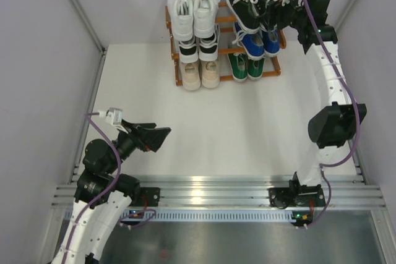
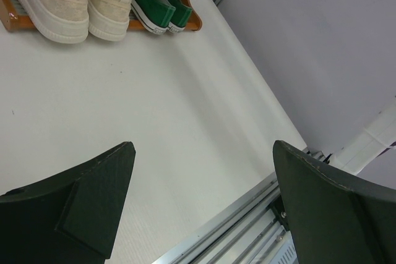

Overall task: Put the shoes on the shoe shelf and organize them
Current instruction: Adjust the shoe at the shoe shelf, then reset both arms

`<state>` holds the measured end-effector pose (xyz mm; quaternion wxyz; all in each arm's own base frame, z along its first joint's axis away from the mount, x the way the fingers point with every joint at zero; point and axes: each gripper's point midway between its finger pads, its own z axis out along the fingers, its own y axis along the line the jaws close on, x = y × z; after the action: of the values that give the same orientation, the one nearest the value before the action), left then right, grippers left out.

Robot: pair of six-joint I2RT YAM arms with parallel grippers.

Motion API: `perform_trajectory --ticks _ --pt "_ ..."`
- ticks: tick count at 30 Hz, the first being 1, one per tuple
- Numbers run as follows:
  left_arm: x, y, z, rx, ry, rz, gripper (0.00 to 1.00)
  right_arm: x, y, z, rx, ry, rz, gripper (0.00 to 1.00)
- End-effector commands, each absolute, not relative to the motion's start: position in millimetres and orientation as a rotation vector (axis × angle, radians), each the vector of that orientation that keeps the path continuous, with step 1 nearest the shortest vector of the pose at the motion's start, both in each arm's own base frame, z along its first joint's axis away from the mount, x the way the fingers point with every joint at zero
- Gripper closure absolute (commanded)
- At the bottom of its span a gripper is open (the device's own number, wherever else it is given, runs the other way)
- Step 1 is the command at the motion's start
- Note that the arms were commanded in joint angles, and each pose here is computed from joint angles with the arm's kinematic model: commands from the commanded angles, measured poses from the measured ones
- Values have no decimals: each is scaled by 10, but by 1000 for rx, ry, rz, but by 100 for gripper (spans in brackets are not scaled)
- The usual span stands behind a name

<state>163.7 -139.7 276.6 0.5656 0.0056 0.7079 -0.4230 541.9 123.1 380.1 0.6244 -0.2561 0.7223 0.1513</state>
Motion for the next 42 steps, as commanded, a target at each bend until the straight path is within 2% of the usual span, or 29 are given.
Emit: perform_trajectory --ticks 1,3,5,8,11,12,14,19,24,33,42 --pt "1622 -1388 2868 29 1628 -992 2 5111 1188 4422 -588 1531 269 28" --pt "1637 -1382 2898 34 1621 -983 2 4960 1133 4580 -594 1503 228 19" --pt "1661 -1376 2949 48 1615 -963 2 4859 1042 4671 -588 1501 180 15" --pt "1739 -1350 3015 72 1616 -906 2 4435 897 4938 -589 1467 104 1" --pt "1849 -1301 3065 95 1617 -825 2 4233 681 4799 -522 1482 26 1" --pt "1856 -1279 3152 107 1597 -803 1 4012 595 4633 -492 1501 2 1" --pt "1951 -1209 3187 126 1591 -715 2 3827 393 4651 -356 1458 -61 1" --pt "2173 -978 3321 132 1571 -496 2 3166 189 3978 -310 1625 -111 1" --pt "2445 -685 3116 104 1646 -238 2 2638 -29 3448 -181 1716 -125 1" --pt "2544 -637 2723 81 1710 -187 2 2443 -547 2859 245 1747 -210 1" --pt "2440 -596 2430 34 1703 -211 2 2443 -732 2683 447 1722 -215 1"
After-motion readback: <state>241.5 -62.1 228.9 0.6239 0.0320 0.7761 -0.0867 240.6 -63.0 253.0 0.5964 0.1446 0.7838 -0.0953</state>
